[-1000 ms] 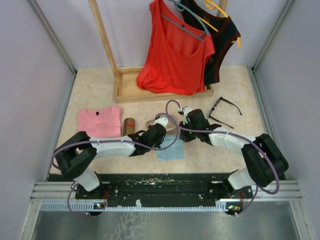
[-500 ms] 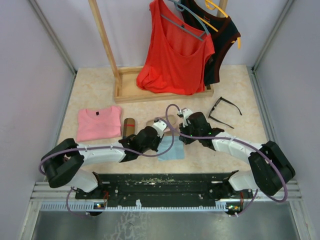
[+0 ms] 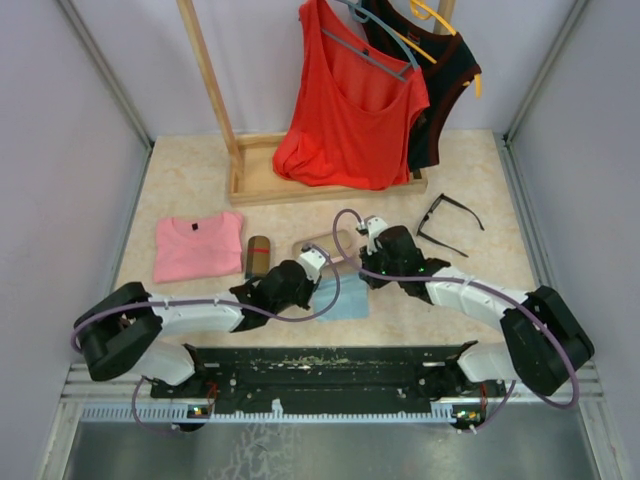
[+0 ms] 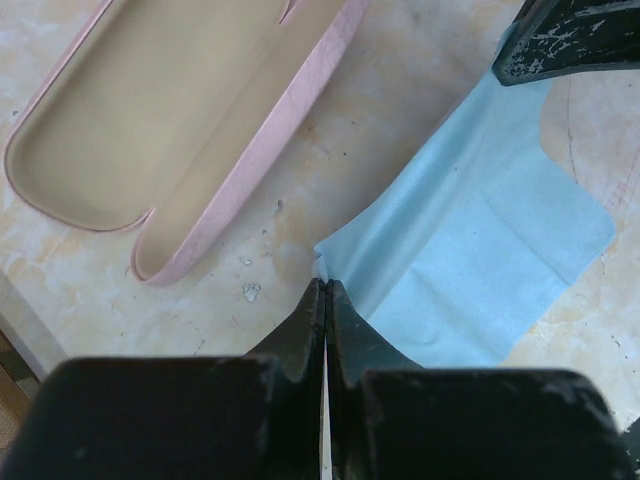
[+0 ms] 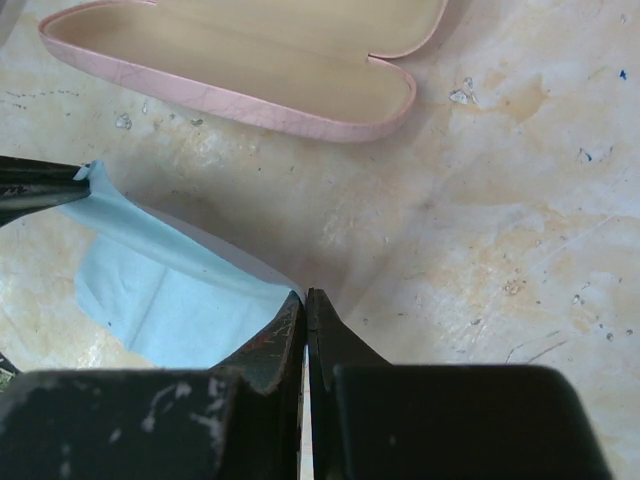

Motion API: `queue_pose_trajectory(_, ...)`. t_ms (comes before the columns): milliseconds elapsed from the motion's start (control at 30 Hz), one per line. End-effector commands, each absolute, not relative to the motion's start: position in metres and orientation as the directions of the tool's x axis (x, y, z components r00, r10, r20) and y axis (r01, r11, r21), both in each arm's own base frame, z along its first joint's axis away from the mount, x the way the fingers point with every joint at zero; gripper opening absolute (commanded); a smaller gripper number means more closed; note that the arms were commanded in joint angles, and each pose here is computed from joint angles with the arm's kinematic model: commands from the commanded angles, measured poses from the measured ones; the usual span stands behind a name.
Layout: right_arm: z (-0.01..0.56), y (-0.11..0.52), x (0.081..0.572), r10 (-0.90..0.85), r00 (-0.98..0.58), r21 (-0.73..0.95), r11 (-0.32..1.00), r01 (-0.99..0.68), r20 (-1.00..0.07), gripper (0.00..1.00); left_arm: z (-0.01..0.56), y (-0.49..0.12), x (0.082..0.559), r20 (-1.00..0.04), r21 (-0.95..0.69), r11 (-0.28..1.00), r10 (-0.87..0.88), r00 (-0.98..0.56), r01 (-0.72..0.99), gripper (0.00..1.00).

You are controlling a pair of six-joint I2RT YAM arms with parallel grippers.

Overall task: Organize the sunglasses
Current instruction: Fold the glasses cleaning cloth at the center of the board.

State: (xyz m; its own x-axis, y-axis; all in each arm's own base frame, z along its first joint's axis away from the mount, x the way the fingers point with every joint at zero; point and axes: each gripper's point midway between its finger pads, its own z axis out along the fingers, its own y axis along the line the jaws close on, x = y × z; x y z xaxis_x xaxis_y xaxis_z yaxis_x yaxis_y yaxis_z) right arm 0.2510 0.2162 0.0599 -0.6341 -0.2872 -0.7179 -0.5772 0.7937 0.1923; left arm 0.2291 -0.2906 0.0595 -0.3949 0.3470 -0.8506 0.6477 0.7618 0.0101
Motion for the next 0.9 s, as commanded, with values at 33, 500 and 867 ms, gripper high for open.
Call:
queue_pose_trajectory(33,0.076,0.223,0.258,-0.219,-0.585,0.206,0.793,-0.573,-0.781,0.00,0.076,-0.295,0.229,-0.903,-0.014,0.744,0.277,-0.328,0.668,0.00)
queue_pose_trajectory(500,0.089,0.225,0.266,-0.163,-0.380,0.103,0.799,-0.592,-0.911,0.00,0.085,-0.296,0.245,-0.958,0.071,0.747,0.237,-0.165,0.661,0.00)
queue_pose_trajectory(867,0.088,0.231,0.269,-0.170,-0.323,0.068,0.788,-0.612,-0.931,0.00,0.087,-0.285,0.239,-0.978,0.083,0.742,0.188,-0.088,0.665,0.00)
